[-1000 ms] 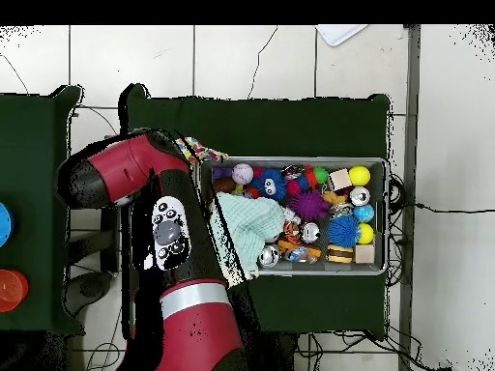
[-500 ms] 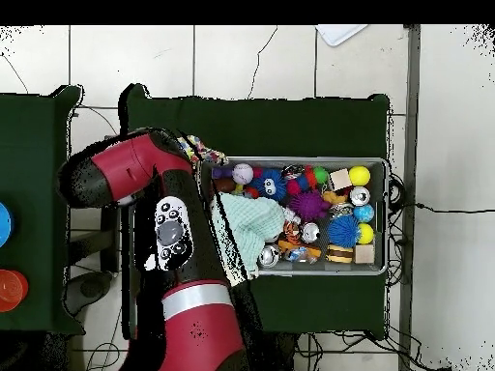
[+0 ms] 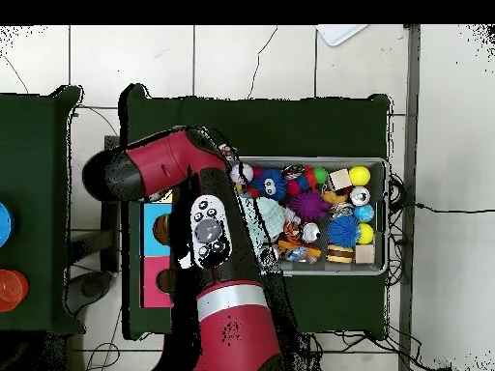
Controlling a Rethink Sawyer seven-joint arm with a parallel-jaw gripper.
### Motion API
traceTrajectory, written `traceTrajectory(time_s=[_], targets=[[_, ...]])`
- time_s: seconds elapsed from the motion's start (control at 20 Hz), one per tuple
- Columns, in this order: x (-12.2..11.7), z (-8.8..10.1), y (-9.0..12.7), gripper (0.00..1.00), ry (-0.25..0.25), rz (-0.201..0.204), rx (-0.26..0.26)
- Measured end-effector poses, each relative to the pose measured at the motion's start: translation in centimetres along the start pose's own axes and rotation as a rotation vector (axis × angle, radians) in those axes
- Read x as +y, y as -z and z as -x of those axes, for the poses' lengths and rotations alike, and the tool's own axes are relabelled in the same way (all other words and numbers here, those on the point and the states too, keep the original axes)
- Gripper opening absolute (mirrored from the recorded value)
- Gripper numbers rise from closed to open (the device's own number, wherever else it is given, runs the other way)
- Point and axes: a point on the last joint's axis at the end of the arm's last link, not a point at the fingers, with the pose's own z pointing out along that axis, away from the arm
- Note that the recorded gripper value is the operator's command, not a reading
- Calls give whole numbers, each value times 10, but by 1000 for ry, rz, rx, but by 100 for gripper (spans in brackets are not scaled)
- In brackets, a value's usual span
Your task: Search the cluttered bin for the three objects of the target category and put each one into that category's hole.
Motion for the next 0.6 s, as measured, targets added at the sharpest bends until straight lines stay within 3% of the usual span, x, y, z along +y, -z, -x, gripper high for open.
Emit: traceTrajectory(time_s=[0.4, 0.6], targets=[[-29, -12, 4, 0, -41, 25, 37], [-44, -25, 5, 0, -89, 84, 86]])
